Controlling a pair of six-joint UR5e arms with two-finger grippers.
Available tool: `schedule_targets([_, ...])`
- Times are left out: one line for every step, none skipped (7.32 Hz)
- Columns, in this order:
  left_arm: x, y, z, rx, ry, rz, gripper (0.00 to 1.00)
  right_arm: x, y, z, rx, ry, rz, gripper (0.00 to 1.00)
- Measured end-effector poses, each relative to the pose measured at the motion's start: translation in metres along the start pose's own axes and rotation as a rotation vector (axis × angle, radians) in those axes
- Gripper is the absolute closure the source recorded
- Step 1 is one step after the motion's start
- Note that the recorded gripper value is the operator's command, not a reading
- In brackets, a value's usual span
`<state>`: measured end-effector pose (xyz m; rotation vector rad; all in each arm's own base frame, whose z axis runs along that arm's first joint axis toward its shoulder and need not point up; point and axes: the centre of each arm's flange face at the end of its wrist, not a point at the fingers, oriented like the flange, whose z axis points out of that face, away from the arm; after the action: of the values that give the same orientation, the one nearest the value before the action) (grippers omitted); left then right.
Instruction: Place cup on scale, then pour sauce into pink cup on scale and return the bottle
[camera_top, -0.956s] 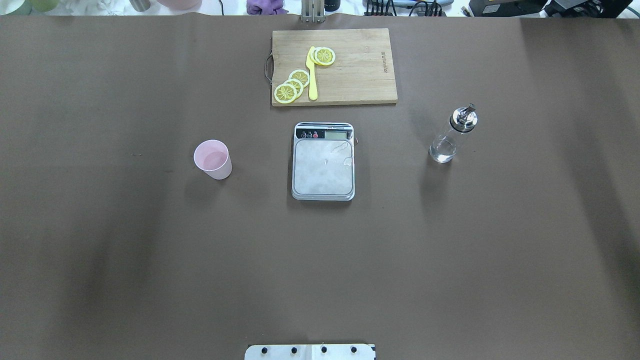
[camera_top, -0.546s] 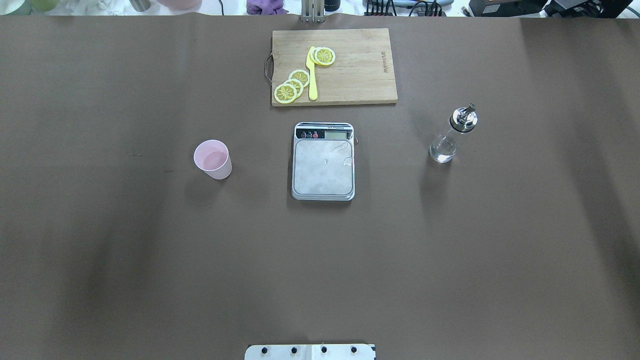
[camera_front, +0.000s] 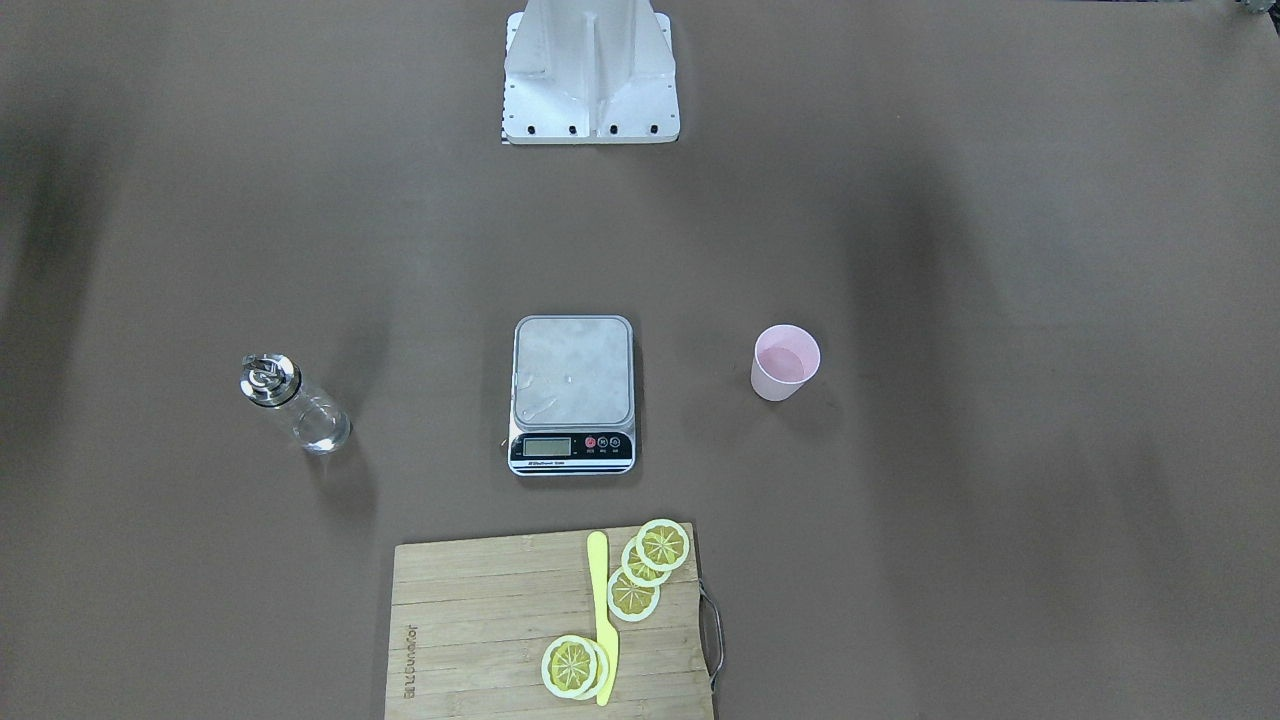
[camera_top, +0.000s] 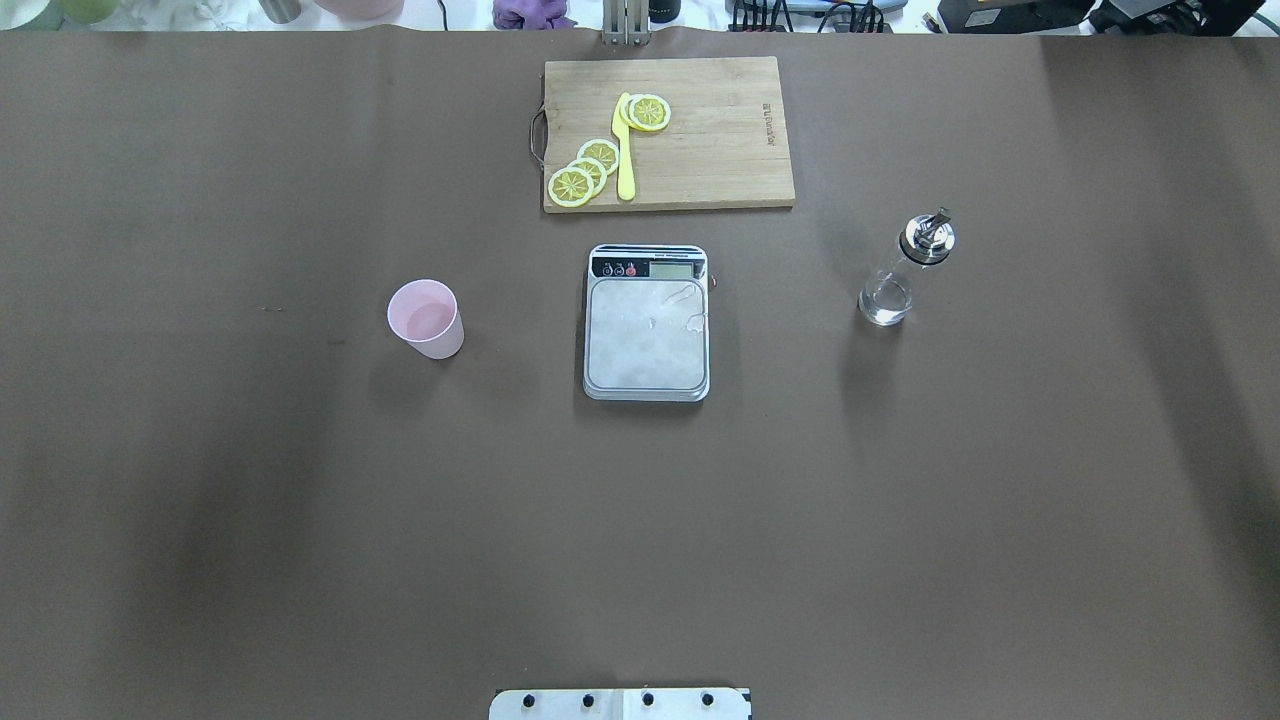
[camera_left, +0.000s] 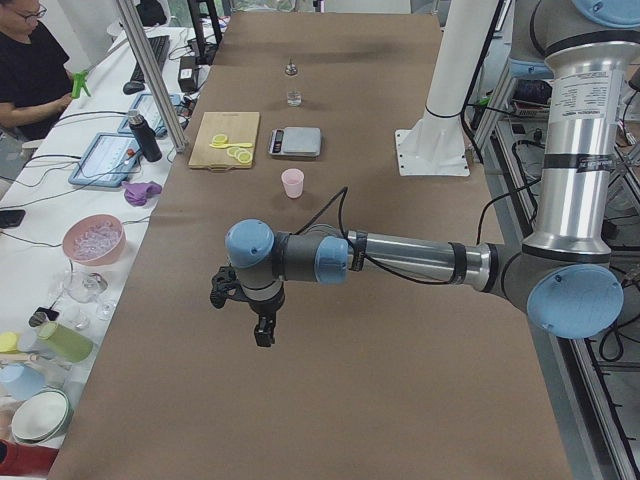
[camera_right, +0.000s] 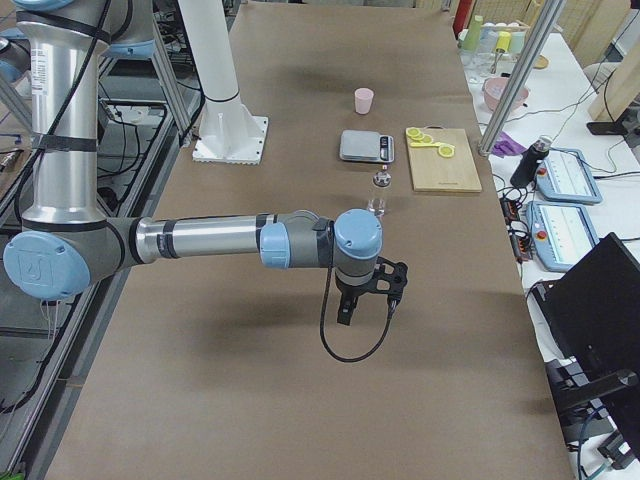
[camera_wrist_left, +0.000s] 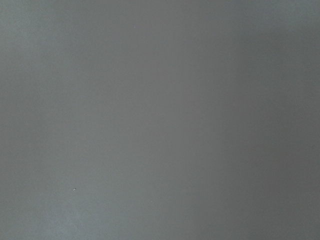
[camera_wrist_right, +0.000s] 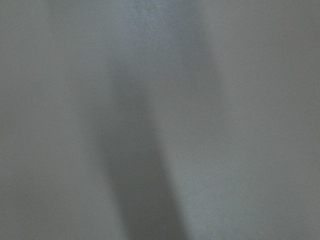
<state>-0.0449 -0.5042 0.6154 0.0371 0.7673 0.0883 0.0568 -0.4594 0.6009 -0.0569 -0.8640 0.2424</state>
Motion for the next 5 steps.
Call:
schedule_targets([0.006, -0.007, -0.006, 0.019, 0.000, 0.017, 0.02, 0.000, 0.000, 0.000, 0.000, 0.000, 0.000, 0.00])
schedule_targets([0.010, -0.014, -0.010, 0.036, 0.001, 0.033, 0.02, 0.000, 0.000, 0.000, 0.001, -0.001, -0.001, 0.00])
schedule_targets([0.011, -0.016, -0.011, 0.040, 0.003, 0.038, 0.02, -0.001, 0.000, 0.000, 0.001, -0.001, -0.002, 0.00])
schedule_targets([0.012, -0.017, -0.010, 0.039, 0.004, 0.040, 0.02, -0.002, 0.000, 0.000, 0.001, 0.000, -0.006, 0.00])
schedule_targets([0.012, -0.018, -0.009, 0.037, 0.005, 0.039, 0.02, -0.004, -0.001, 0.001, 0.001, 0.004, -0.011, 0.00])
